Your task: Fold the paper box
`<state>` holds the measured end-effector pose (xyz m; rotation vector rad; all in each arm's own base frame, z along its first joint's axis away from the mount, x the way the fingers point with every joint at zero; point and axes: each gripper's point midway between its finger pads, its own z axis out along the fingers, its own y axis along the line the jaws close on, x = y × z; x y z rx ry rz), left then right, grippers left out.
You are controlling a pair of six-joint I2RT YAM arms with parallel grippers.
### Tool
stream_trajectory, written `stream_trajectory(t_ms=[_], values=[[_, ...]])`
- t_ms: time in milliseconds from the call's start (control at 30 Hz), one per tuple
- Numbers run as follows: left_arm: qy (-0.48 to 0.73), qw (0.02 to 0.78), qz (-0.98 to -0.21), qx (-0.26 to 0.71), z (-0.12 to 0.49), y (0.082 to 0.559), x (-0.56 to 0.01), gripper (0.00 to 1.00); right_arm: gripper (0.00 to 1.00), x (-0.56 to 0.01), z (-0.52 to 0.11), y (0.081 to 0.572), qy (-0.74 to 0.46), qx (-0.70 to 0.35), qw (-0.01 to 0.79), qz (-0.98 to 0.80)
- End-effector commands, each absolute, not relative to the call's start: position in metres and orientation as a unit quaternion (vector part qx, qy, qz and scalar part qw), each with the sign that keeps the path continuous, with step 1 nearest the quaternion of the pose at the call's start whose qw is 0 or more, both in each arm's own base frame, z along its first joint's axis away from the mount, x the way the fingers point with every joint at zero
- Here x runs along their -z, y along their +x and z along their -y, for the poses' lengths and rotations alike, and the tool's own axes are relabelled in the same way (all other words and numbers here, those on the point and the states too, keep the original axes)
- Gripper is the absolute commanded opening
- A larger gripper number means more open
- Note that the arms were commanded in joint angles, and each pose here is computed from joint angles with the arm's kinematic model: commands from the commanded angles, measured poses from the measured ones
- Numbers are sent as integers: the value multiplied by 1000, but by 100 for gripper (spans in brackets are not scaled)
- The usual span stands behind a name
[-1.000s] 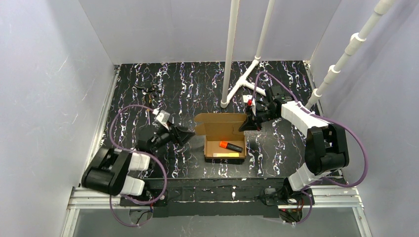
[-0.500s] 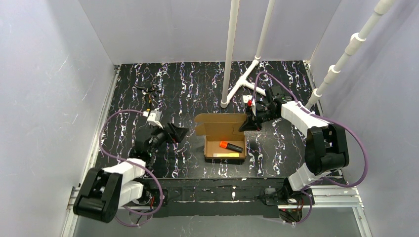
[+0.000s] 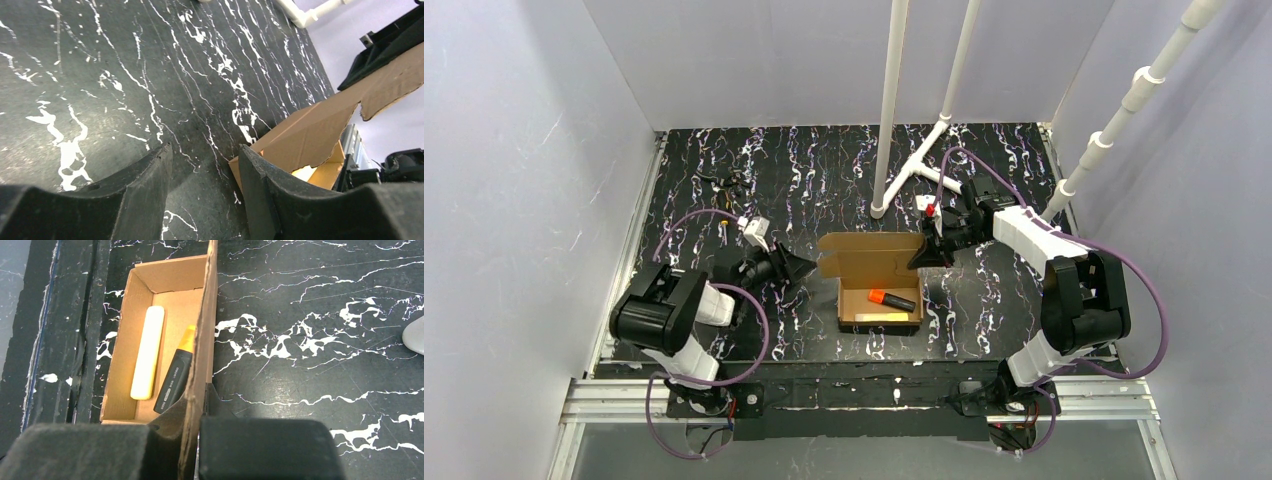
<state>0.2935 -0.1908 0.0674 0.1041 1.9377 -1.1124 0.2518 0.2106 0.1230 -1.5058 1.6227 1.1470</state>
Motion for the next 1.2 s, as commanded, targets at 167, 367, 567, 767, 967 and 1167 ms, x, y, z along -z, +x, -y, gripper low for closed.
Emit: stream_trajectory(t_ms=[167,367,567,767,967,1167], values=[[161,462,-696,525,234,277,-120,49,1,-122,-211,253,-567,-434,318,-624],[195,445,-687,541,254,257,-122,49,1,-117,-210,258,-561,-426,316,-635],[194,445,-686,541,258,259,-122,50,1,-117,-209,257,-560,-427,315,-636],[198,439,-685,547,266,262,-122,53,1,-117,-211,254,-558,-436,313,-633],[210,431,-679,556,277,262,-123,50,1,-118,-212,252,-559,-442,313,-628],[214,425,-676,562,280,262,-124,41,1,-118,-213,249,-560,-448,310,-625]])
